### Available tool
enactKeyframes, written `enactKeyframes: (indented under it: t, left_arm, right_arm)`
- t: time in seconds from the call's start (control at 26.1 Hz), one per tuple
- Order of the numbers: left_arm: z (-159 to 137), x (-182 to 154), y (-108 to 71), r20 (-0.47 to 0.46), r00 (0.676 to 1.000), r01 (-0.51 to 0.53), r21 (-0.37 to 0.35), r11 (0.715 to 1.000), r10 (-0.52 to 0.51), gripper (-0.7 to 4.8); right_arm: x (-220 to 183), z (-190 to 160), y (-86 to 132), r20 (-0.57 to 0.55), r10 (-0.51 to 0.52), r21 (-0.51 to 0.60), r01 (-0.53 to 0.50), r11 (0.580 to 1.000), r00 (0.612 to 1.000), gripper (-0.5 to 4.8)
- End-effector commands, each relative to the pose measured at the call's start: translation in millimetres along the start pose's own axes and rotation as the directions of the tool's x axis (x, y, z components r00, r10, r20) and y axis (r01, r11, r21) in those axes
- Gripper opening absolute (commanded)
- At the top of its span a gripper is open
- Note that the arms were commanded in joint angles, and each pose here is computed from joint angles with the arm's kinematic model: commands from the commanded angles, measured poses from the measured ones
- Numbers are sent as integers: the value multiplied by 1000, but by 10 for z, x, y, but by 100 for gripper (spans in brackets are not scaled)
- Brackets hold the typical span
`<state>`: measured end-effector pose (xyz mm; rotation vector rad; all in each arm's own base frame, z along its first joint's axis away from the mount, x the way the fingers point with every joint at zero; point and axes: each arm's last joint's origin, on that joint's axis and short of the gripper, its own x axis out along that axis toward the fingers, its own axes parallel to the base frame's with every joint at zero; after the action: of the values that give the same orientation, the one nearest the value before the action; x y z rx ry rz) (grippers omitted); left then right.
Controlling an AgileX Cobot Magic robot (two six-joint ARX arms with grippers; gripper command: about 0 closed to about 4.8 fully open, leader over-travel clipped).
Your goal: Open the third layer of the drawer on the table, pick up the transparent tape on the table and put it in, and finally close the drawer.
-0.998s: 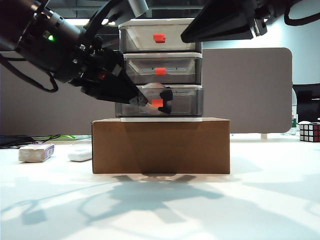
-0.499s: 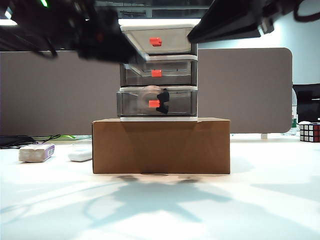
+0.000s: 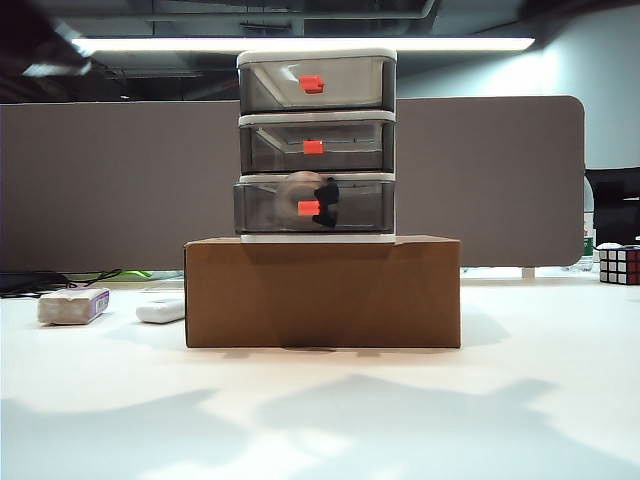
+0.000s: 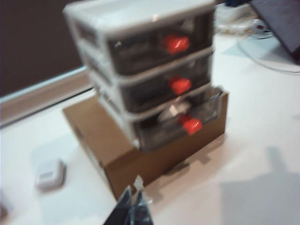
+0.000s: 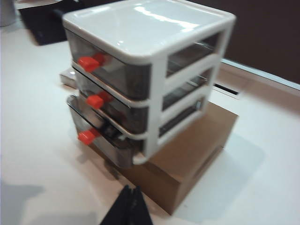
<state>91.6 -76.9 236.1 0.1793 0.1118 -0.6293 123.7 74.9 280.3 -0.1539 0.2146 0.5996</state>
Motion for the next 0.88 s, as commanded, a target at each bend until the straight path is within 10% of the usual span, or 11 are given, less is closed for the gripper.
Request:
enactKeyframes:
  t: [0.04,0.88]
  left_arm:
    - [-120,-57,-4,74,997,-22,-42,999,25,-6]
    - [-748,-105,-70,137,990,-12,-196,981,39,-6]
  right_arm:
    - [-100,-117,-1,52,-68,21,67,998,996,-5]
    - [-180,-1089,80,176,-145,77,133,988,974,-5]
